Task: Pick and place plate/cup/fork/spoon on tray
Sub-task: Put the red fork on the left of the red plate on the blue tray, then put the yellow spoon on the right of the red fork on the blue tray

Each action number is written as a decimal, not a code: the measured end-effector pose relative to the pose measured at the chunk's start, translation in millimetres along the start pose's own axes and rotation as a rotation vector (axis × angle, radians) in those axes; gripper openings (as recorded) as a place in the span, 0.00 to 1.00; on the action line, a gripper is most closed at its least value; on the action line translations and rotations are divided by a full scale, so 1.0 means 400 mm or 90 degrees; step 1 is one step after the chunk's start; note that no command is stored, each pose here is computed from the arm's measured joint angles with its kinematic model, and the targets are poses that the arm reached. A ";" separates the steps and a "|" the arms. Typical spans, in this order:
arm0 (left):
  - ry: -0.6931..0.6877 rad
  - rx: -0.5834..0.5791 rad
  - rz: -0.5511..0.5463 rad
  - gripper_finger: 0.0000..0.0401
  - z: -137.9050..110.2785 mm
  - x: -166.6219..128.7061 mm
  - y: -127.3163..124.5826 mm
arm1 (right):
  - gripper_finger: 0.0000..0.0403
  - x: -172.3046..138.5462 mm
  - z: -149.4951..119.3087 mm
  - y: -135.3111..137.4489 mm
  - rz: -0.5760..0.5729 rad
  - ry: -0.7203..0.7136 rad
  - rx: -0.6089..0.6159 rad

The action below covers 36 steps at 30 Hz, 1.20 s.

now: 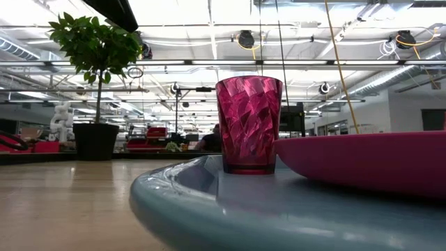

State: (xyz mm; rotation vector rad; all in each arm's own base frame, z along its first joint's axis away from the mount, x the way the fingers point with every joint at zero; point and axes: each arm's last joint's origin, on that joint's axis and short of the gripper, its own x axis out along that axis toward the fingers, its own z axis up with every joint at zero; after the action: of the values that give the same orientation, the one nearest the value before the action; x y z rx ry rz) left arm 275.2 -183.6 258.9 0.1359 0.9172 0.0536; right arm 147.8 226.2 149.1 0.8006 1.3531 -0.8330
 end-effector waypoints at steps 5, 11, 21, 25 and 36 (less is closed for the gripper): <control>0.000 0.000 0.000 0.38 0.000 0.000 0.000 | 0.00 -0.041 0.014 -0.013 0.045 -0.020 0.003; 0.000 0.001 -0.001 0.38 -0.001 -0.001 -0.002 | 0.00 -0.079 0.023 -0.023 0.080 -0.015 0.000; 0.015 0.008 0.007 0.38 -0.021 0.016 0.001 | 0.00 -0.083 0.031 -0.028 0.078 -0.036 -0.027; 0.016 0.009 0.008 0.38 -0.023 0.017 0.001 | 0.00 -0.066 0.036 -0.042 0.051 -0.041 -0.033; -0.006 0.064 0.079 0.38 -0.007 0.030 0.035 | 0.00 -0.176 0.073 -0.086 0.039 -0.104 -0.042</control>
State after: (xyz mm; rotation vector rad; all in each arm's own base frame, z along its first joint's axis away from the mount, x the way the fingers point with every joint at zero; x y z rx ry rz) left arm 280.5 -168.3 249.6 0.2869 0.9018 0.1219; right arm 129.5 187.1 220.7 0.7035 1.1997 -0.7840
